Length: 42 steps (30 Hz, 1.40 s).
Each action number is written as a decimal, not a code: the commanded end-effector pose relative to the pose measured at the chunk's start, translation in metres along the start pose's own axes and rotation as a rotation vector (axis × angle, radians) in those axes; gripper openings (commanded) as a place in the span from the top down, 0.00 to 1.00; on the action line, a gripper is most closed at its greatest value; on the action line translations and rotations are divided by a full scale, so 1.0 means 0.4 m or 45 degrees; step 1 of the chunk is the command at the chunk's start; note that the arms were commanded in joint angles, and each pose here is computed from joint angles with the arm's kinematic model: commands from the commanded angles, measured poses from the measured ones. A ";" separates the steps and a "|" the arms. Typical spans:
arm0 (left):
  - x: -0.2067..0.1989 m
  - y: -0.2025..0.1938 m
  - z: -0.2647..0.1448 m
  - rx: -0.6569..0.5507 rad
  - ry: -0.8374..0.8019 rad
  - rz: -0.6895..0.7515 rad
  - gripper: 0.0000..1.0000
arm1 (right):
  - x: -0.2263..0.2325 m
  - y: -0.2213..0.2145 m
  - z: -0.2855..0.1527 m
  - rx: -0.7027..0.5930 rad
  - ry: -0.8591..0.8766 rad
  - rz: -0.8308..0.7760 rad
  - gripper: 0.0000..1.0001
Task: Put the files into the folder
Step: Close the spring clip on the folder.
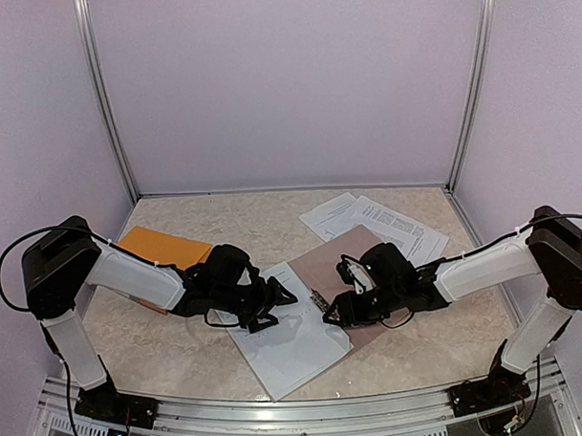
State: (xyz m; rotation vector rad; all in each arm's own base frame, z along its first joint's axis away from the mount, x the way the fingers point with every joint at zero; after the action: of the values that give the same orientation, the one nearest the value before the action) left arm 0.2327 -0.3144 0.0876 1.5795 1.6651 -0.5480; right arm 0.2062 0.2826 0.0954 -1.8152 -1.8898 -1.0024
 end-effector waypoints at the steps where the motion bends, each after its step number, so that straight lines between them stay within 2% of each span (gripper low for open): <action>1: 0.043 -0.015 0.005 0.038 0.069 -0.035 0.23 | 0.013 0.011 -0.017 -0.019 0.049 0.010 0.49; 26: 0.047 -0.016 0.000 0.036 0.081 -0.037 0.23 | 0.082 0.060 -0.025 -0.053 0.139 -0.023 0.49; 42: 0.052 -0.013 -0.001 0.036 0.080 -0.044 0.23 | 0.072 0.146 0.081 -0.061 0.110 -0.060 0.49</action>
State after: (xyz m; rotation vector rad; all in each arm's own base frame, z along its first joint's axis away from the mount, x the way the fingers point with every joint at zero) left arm 0.2338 -0.3130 0.0874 1.5772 1.6674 -0.5543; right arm 0.2525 0.3139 0.1085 -1.7633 -1.8656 -1.0966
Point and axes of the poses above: each gripper's point midway between its finger pads, its own z axis out along the fingers, its own x axis along the line the jaws close on, y = z × x, the point moved 7 cm from there along -z, back along the fingers, and after that the axes turned 14 degrees about z, right-handed, at the moved point
